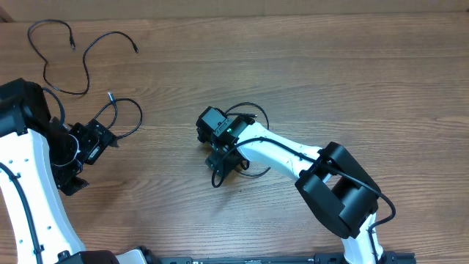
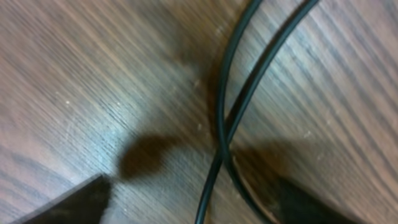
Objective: Untangle cables
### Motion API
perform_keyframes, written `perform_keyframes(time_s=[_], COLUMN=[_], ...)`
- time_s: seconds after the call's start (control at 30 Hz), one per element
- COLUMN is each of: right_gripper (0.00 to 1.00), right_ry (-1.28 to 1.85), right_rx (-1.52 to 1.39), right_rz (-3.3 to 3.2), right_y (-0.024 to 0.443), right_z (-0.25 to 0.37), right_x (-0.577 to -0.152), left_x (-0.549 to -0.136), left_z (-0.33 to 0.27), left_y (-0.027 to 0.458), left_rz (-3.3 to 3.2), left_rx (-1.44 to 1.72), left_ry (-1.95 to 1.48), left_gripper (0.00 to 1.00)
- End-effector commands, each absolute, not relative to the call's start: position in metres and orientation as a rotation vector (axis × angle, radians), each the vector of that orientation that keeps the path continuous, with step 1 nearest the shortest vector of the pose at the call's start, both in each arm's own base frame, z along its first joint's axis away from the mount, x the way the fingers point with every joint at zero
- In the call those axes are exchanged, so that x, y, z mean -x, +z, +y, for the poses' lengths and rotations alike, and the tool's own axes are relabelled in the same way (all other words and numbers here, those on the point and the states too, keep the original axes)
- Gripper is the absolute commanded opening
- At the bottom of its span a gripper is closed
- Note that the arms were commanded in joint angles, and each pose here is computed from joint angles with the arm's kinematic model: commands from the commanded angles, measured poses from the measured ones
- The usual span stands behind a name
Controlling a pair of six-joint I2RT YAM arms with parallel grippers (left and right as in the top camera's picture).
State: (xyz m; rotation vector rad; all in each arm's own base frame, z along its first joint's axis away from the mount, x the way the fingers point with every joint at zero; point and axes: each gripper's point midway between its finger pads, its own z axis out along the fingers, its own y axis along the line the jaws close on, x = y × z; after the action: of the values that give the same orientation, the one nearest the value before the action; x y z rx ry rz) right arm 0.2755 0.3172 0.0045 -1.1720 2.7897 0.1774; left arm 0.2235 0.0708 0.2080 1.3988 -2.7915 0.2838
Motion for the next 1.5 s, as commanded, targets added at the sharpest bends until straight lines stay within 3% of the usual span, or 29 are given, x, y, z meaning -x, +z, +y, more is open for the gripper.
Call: perform_keyframes(time_s=[0.0,0.23,0.5,0.73,0.9,0.97,1.03,1.47], right_gripper=[1.00,1.00,1.00,1.00,1.00,1.00,1.00,1.00], right_ry=[0.208,0.250,0.189,0.094,0.135,0.216,0.301,0.319], right_rx=[1.003,0.683,0.248,-0.260,-0.621,-0.703,-0.794,-0.930], right_rz=[2.839,2.821,2.843,2.905,2.892,2.869,2.834,2.763], right_y=[0.023,0.114,0.193,0.193,0.191,0.192,0.194,0.195], right_z=[0.327,0.320,0.208,0.057,-0.036,-0.052,-0.071,-0.111], right_x=[-0.286,-0.334,-0.392,-0.417,-0.409,-0.408,-0.406,-0.400], left_x=[-0.221,-0.221,-0.228,-0.246,-0.269,-0.272,-0.275,-0.274], left_z=[0.074,0.073,0.062,0.032,-0.011,-0.030,-0.055,-0.136], left_y=[0.205,0.205,0.208,0.221,0.231,0.228,0.218,0.124], left_rz=[-2.797,-2.796,-2.778,-2.788,-2.975,-3.029,-3.075,-3.056], left_rx=[-1.374,-1.375,-1.386,-1.284,-0.866,-0.708,-0.560,-0.531], left_ry=[0.263,0.265,0.389,0.713,0.907,0.883,0.798,0.223], left_gripper=[1.00,1.00,0.99,1.00,1.00,1.00,0.92,0.83])
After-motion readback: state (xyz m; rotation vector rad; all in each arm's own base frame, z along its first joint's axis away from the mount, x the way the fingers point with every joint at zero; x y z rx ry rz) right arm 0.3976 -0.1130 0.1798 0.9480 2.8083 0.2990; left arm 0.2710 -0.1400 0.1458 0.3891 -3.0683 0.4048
